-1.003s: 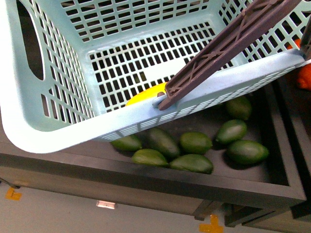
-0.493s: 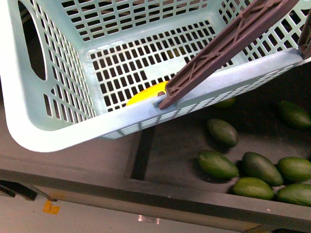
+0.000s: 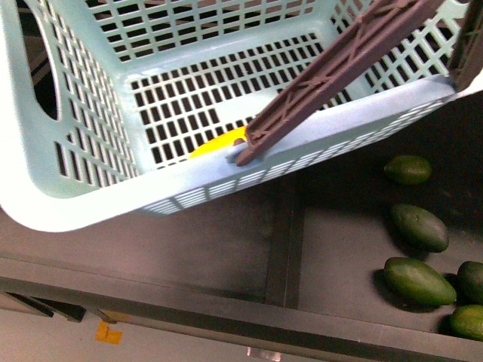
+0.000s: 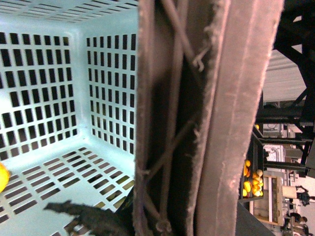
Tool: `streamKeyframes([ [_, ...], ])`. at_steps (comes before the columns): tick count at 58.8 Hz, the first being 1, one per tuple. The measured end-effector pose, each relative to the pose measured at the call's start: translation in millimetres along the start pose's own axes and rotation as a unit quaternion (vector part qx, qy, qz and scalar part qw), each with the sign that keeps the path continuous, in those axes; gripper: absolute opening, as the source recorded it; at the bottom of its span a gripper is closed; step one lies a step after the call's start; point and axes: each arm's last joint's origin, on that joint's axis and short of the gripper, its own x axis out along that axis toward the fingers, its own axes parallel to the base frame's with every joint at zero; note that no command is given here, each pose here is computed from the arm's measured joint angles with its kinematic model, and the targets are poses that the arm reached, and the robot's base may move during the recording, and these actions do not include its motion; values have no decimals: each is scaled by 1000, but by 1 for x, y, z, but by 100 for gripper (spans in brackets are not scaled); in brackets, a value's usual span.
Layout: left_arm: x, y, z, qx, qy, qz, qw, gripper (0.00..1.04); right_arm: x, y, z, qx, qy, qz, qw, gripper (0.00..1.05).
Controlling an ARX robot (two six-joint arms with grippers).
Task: Pick mango and avocado into basket
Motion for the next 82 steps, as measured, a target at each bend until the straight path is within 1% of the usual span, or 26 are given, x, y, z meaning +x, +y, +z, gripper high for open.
streamKeyframes([
  [2, 0, -1, -1, 0, 2, -1, 1000, 15, 4, -4, 1, 1, 28, -16, 999, 96],
  [5, 1, -2, -2, 1, 6, -3, 1000, 15, 11, -10, -2, 4, 50, -23, 998, 96],
  [11, 1, -2, -4, 0, 11, -7, 1000, 15, 29, -24, -9, 0, 73, -13, 997, 96],
  [15, 1, -2, -4, -3, 12, -7, 1000, 15, 46, -35, -11, -17, 76, 9, 997, 96],
  [18, 1, -2, -3, -2, 10, -6, 1000, 15, 71, -49, -12, -59, 76, 40, 995, 96],
  [22, 1, -2, -3, -2, 6, -4, 1000, 15, 93, -64, -18, -96, 104, 47, 989, 96],
  [25, 1, -1, -2, -3, 2, -1, 1000, 15, 116, -79, -33, -138, 147, 59, 978, 96],
  [29, 1, -1, -1, -1, -1, 1, 1000, 15, 132, -86, -52, -173, 193, 91, 962, 96],
  [36, 1, -1, -2, 0, 1, 0, 1000, 15, 148, -86, -76, -226, 240, 138, 934, 96],
  [41, 1, -2, -3, -1, 7, -4, 1000, 15, 160, -86, -88, -264, 264, 157, 915, 96],
  [42, 1, -2, -3, -2, 8, -5, 1000, 15, 164, -85, -92, -277, 269, 163, 908, 96],
  [44, 1, -2, -3, -2, 9, -6, 1000, 15, 167, -84, -95, -288, 275, 168, 902, 96],
  [48, 1, -2, -3, -3, 9, -6, 1000, 15, 175, -80, -107, -315, 291, 183, 885, 96],
  [52, 1, -2, -3, -2, 8, -5, 1000, 15, 180, -74, -119, -334, 306, 200, 869, 96],
  [57, 1, -2, -2, -2, 6, -4, 1000, 15, 186, -65, -131, -344, 319, 217, 856, 96],
  [62, 1, -2, -2, -2, 6, -3, 1000, 15, 192, -56, -139, -349, 325, 228, 849, 96],
  [65, 1, -2, -2, -2, 6, -3, 1000, 15, 201, -46, -144, -349, 328, 237, 845, 96],
  [72, 1, -2, -2, -2, 4, -2, 1000, 15, 217, -33, -150, -345, 334, 241, 844, 96],
  [82, 1, -2, -2, -2, 5, -3, 1000, 15, 233, -25, -155, -329, 345, 237, 846, 96],
])
